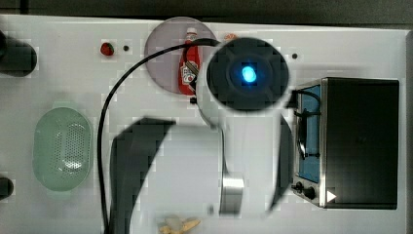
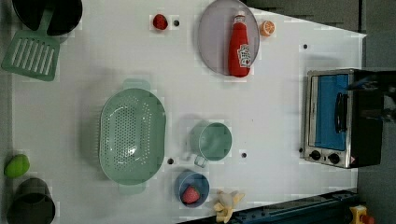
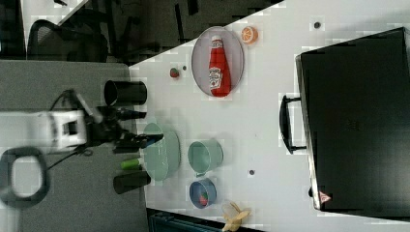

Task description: Pick ketchup from plate and place it on table.

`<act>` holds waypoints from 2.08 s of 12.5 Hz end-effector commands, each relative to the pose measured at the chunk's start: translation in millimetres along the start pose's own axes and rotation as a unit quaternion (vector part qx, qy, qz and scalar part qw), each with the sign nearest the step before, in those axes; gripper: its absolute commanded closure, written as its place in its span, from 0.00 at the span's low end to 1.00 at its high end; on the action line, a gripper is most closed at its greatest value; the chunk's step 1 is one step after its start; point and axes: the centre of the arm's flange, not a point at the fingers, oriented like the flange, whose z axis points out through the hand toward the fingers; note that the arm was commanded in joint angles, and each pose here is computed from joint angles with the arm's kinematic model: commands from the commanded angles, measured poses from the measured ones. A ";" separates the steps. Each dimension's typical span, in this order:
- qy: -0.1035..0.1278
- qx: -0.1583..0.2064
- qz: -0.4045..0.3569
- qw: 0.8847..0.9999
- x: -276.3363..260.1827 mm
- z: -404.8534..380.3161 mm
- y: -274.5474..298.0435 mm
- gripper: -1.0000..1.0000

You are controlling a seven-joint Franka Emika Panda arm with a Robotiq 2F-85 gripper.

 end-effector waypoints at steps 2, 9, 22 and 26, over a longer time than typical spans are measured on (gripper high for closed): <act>-0.030 -0.015 -0.049 0.998 1.0 67.7 -44.2 0.00; -0.046 -0.001 -0.234 0.971 43.8 146.7 -93.2 0.00; 0.044 0.012 -0.361 0.932 84.4 301.4 -178.4 0.00; 0.046 0.010 -0.366 0.929 89.5 332.3 -185.1 0.00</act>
